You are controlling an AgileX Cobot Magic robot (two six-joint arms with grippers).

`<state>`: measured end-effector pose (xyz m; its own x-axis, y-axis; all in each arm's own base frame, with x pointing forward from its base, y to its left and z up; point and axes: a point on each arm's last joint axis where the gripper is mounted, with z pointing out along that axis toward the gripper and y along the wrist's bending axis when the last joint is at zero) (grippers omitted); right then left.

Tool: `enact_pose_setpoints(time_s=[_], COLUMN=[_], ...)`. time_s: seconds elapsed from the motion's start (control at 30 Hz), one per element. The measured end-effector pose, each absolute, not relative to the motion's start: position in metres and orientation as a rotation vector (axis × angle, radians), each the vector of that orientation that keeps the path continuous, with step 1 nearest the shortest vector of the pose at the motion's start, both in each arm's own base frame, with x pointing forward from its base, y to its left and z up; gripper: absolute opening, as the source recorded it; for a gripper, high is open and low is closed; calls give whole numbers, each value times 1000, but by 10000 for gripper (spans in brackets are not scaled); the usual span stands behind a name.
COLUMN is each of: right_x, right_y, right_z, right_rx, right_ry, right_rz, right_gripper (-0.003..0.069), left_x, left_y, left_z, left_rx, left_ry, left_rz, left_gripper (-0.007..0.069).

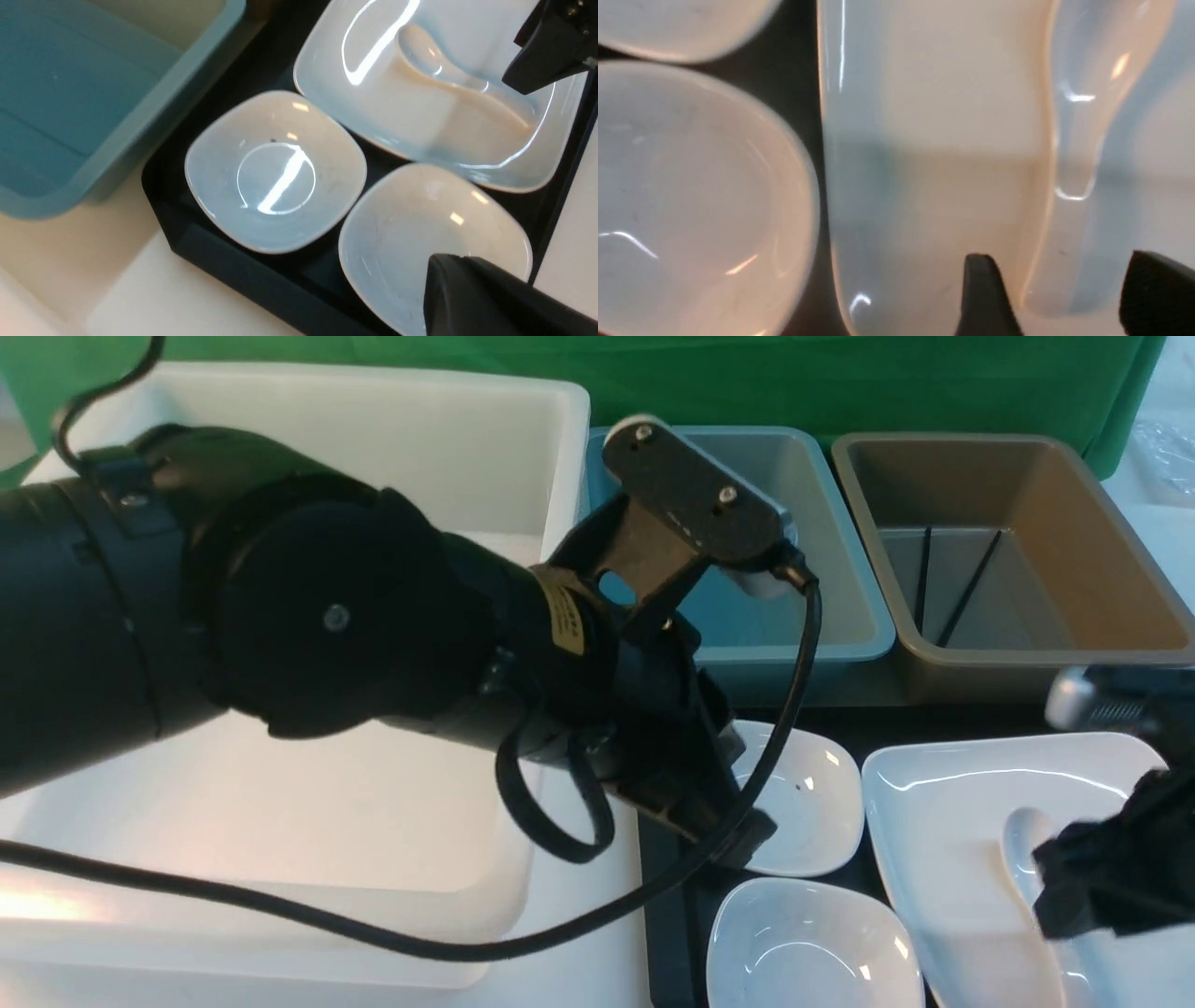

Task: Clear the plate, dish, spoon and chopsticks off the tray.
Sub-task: Use the right arm to grab a soup spoon from the plate

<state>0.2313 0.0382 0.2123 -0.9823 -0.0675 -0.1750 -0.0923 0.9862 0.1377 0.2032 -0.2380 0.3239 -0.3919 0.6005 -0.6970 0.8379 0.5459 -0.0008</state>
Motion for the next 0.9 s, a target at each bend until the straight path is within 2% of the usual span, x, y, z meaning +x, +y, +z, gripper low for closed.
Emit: enact_pose_setpoints(time_s=[0.2,0.47,0.53,0.73,0.9], right_x=[236,245,245,246,245], right_y=[38,36,36,35,36], right_z=[183,165,164,163,169], right_rx=[-81,-47,-46,-65,-119], right_ry=[3028,3053,3058,3054,3051], right_rz=[157,102,101,96,99], right_gripper=[430,424,404,188,181], left_x=[198,194,195,197,200], left_y=[-237,-242,-244,-246,-246], left_z=[320,312,309,302,303], left_rx=[1272,1456,1467,1482,1408], left_ry=[2132,2072,2081,2104,2131], left_rz=[-456,-489,-488,-485,-494], left_gripper=[1,1,1,1,1])
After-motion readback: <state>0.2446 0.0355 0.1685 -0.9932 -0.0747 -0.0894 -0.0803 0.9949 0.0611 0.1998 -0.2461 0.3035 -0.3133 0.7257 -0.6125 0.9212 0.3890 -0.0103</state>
